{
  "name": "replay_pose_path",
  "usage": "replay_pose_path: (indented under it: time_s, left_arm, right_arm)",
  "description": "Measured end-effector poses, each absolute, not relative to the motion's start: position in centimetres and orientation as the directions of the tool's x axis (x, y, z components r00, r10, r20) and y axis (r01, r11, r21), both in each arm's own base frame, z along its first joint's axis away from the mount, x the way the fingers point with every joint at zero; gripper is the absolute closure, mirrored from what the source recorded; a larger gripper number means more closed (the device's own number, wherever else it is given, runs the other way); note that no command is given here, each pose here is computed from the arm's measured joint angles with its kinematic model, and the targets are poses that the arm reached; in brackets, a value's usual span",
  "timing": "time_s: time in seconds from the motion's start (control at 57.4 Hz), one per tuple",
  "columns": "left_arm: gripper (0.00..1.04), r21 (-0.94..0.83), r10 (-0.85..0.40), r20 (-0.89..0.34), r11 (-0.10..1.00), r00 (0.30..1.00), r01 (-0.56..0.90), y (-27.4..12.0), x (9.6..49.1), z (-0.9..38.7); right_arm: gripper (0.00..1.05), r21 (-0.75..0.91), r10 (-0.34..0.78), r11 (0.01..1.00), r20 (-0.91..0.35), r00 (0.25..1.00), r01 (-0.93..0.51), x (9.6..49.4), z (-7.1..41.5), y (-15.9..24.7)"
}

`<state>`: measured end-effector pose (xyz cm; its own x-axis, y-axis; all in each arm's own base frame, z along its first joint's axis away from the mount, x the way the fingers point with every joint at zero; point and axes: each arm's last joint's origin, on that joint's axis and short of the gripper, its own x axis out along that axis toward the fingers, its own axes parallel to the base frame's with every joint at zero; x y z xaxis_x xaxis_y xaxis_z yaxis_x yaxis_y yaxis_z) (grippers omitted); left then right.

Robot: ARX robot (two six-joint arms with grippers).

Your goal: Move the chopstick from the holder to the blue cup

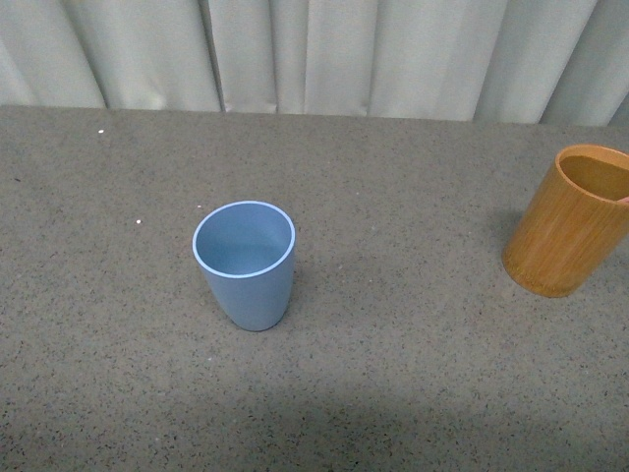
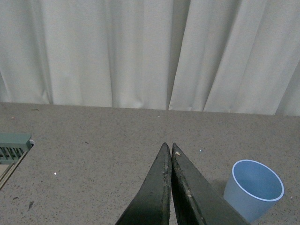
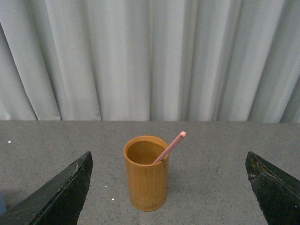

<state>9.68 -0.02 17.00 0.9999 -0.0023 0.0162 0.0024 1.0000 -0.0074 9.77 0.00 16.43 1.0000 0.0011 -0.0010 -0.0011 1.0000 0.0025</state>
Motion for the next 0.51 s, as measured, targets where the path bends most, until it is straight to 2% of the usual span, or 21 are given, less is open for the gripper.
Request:
replay_pose_path:
  time_s: [0.157,0.192,0.227,0.279,0.366,0.436,0.505]
  left_arm:
    - [1.01,-0.007,-0.002,0.016,1.0,1.0,0.002,0.0,9.7,17.0]
    - [0.95,-0.008,-0.002,0.016,1.0,1.0,0.002,0.0,9.7,17.0]
    - [0.9,-0.008,-0.002,0.016,1.0,1.0,0.002,0.0,9.7,17.0]
    - [0.81,-0.007,-0.002,0.016,1.0,1.0,0.002,0.0,9.7,17.0]
    - [0.66,-0.007,-0.002,0.017,1.0,1.0,0.002,0.0,9.7,17.0]
    - [0.54,-0.007,0.0,0.017,1.0,1.0,0.001,0.0,9.7,17.0]
    - [0.43,-0.007,-0.002,0.017,1.0,1.0,0.002,0.0,9.7,17.0]
  right_arm:
    - [0.1,0.002,0.001,1.0,-0.001,1.0,-0.001,9.8,16.4,0.0]
    - [0.1,0.003,-0.008,1.0,-0.003,1.0,0.008,9.8,16.4,0.0]
    - [0.1,0.019,-0.086,0.996,-0.045,0.995,0.087,9.8,16.4,0.0]
    - [0.1,0.026,-0.27,0.961,-0.14,0.953,0.277,10.2,16.6,0.0]
    - [0.1,-0.019,-0.528,0.845,-0.191,0.827,0.535,11.5,17.3,-0.6]
    - [0.1,-0.033,-0.586,0.805,-0.201,0.785,0.592,12.8,18.2,-1.1]
    - [0.1,-0.032,-0.578,0.809,-0.226,0.784,0.587,14.2,19.2,-1.5]
